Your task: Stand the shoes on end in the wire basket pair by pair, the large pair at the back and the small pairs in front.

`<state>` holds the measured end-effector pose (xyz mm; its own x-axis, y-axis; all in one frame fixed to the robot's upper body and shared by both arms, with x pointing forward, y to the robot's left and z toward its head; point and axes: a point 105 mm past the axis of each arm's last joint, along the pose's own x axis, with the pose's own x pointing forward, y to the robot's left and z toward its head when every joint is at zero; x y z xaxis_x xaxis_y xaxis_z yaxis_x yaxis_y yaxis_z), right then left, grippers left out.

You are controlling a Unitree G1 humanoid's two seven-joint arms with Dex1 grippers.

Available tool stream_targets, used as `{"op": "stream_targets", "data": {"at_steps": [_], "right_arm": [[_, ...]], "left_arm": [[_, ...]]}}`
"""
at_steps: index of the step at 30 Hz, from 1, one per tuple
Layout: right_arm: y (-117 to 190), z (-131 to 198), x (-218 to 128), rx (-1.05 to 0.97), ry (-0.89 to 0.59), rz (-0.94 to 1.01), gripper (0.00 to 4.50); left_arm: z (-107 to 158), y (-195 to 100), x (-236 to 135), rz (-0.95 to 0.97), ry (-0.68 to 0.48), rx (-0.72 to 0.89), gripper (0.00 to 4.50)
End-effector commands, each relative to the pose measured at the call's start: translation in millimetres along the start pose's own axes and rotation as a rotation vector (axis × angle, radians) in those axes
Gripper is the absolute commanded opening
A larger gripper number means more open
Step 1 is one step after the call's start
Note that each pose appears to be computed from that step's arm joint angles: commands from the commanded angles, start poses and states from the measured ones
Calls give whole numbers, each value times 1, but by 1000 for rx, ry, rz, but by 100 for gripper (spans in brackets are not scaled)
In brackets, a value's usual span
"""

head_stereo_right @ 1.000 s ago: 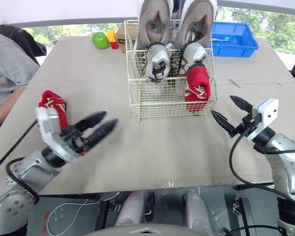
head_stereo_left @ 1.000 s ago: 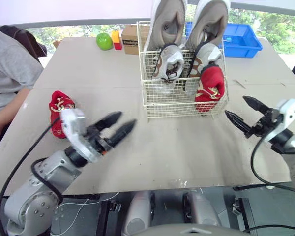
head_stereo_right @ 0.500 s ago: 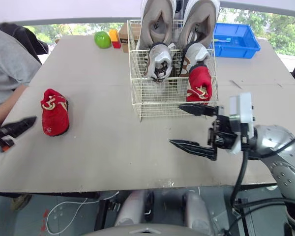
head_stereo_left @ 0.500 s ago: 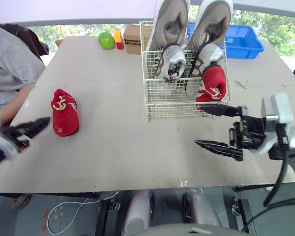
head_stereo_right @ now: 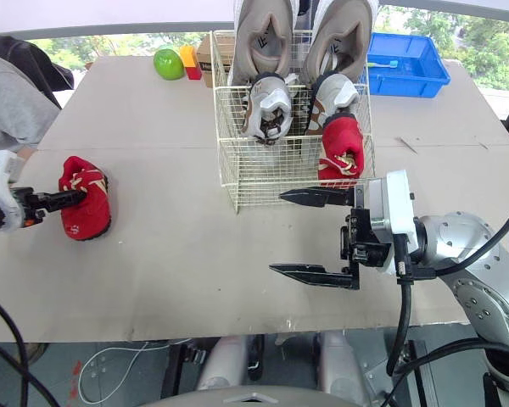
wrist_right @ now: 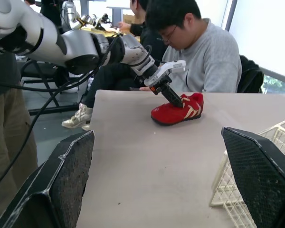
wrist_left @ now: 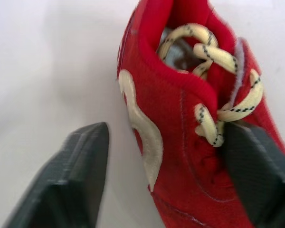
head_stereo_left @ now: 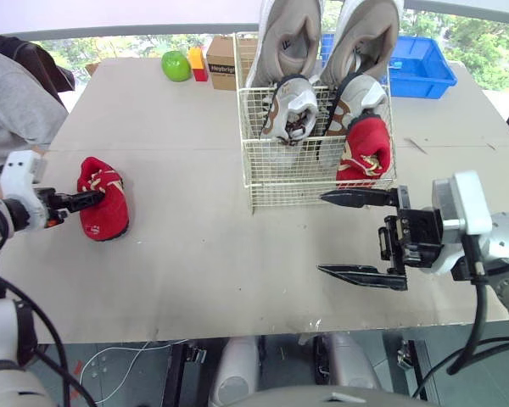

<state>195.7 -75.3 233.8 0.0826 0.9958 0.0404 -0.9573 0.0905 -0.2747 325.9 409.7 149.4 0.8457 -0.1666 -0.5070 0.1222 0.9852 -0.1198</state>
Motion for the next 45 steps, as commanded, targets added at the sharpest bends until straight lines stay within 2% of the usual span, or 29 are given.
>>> {"op": "stream_targets", "data": {"at_steps": [1, 6, 7, 10, 13, 16, 17, 21, 23, 25, 27, 32, 37, 45], "right_arm": [[6, 11, -4, -20, 1, -28, 417], [6, 7, -10, 4, 31, -89, 417], [4, 6, -10, 3, 29, -96, 417], [0, 3, -13, 19, 24, -134, 417], [-7, -8, -21, -11, 71, -194, 417], [-19, -15, -24, -62, 89, -272, 417], [-21, -16, -23, -68, 78, -279, 417], [-26, -6, -28, -56, -2, -268, 417], [-32, -5, -28, -56, -5, -280, 417], [-34, -13, -34, -56, 36, -280, 417], [-33, -15, -38, -45, 54, -283, 417], [-40, -8, -44, -45, 40, -319, 417], [-39, -4, -46, -32, 37, -373, 417], [-26, -2, -71, 12, 105, -460, 417]], "left_arm": [[-4, -15, 6, -136, -3, -74, 205], [7, -25, 7, -219, -92, -171, 26], [10, -28, 6, -236, -101, -165, 7], [33, -46, -1, -332, -177, -154, 3], [69, -94, -23, -487, -324, -147, 3], [86, -146, -45, -567, -474, -74, 3], [90, -155, -50, -572, -515, -70, 3], [109, -236, -61, -600, -777, 33, 3], [117, -258, -63, -591, -869, 75, 3], [125, -278, -63, -499, -1020, 102, 3], [124, -294, -65, -333, -1197, 243, 3], [107, -323, -49, -253, -1371, 351, 3], [90, -338, -35, -266, -1461, 382, 3], [37, -362, -3, -256, -1488, 453, 3]]}}
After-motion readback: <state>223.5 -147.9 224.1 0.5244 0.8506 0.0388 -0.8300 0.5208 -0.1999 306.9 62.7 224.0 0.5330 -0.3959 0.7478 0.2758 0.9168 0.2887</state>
